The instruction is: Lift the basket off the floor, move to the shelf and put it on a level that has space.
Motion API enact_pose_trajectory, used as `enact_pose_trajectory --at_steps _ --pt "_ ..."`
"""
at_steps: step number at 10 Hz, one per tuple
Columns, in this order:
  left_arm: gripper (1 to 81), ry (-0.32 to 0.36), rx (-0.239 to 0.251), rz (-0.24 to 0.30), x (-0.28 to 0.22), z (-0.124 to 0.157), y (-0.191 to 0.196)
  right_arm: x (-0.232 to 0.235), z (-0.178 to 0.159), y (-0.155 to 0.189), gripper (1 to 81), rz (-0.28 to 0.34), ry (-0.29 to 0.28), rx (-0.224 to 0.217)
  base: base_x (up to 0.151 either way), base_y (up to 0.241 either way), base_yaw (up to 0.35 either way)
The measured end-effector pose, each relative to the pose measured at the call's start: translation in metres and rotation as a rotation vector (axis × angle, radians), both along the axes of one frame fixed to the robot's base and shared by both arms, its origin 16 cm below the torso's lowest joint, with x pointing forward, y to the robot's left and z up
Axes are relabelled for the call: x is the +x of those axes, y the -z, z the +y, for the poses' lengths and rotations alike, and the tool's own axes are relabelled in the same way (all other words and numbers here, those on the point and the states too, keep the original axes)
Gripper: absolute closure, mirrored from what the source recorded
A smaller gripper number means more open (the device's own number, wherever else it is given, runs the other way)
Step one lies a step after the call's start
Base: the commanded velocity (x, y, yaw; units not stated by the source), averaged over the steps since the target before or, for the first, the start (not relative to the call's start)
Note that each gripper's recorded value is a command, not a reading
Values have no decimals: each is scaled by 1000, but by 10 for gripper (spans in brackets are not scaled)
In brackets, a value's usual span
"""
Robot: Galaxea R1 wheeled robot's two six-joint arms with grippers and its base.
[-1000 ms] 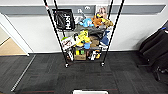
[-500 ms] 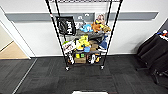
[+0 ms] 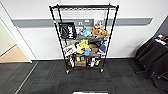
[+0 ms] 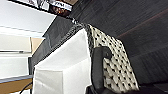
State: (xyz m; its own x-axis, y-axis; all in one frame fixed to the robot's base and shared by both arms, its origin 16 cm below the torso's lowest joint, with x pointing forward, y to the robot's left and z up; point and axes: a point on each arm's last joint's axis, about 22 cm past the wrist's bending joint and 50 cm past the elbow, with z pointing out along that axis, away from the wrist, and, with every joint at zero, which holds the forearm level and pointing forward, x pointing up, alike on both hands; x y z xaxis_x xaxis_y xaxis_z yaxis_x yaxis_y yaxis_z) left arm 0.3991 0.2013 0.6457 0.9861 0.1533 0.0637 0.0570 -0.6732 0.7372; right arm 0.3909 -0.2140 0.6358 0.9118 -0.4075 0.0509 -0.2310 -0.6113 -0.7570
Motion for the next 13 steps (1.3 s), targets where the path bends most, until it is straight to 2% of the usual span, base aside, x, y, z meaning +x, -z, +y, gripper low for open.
enact_pose_trajectory --at_steps 3,5,9,11,13 --pt "811 4 1 -19 -16 1 -18 -14 9 -27 811 -29 -14 23 0 0 0" --pt "811 13 -15 -11 -30 -3 -25 -29 9 -27 811 -14 -14 24 0 0 0" --pt "811 12 -24 45 -71 -1 -19 -66 7 -18 811 41 -13 28 0 0 0" --pt "811 15 -34 73 -87 -3 -15 -82 -1 -23 811 54 7 39 0 0 0" --pt "811 18 -38 130 -95 -5 1 -96 2 -4 811 119 8 42 0 0 0"
